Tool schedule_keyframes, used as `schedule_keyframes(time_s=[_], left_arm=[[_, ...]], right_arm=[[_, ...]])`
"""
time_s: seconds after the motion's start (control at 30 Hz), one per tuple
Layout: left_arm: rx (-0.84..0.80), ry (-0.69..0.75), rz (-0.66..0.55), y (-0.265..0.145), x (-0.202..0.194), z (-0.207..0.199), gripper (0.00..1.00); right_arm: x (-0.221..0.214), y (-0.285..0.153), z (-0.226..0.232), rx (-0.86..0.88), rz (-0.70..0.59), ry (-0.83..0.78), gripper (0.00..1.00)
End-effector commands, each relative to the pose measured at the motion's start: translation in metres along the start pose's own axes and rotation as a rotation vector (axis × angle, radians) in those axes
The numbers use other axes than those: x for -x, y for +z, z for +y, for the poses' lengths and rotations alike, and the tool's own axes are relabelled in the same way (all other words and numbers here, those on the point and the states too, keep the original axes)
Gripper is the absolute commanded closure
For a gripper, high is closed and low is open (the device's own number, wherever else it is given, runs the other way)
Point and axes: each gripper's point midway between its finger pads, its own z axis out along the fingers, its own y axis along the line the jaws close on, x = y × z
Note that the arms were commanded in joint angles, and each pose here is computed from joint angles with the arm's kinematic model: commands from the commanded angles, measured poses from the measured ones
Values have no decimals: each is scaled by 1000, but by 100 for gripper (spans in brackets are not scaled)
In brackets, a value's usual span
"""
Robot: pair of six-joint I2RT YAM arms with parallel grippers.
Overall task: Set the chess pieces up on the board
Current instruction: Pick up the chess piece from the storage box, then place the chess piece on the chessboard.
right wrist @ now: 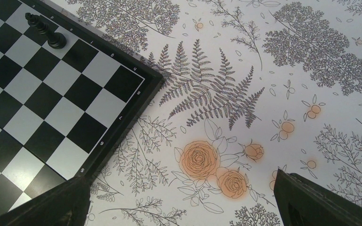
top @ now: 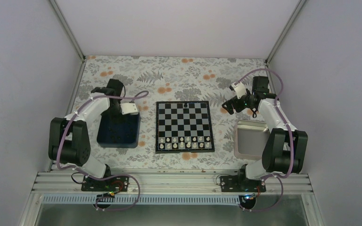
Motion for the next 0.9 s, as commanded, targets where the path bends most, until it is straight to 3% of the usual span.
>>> schedule_keyframes(time_s=[0.0, 0.17, 0.27, 0.6, 0.87], left_arm=[[44, 16, -77, -48, 24, 17, 90], [104, 81, -170, -98, 73, 36, 89], [119, 128, -198, -107, 110, 41, 89], [82, 274, -224, -80, 212, 36, 87], [44, 339, -204, -49, 251, 24, 87]], right_arm=[[5, -2, -1, 3, -14, -21, 0], [6, -2, -2, 2, -15, -20, 0], [6, -2, -2, 0, -13, -18, 0], [5, -2, -2, 3, -8, -18, 0], [2, 1, -2, 12, 4, -13, 0]])
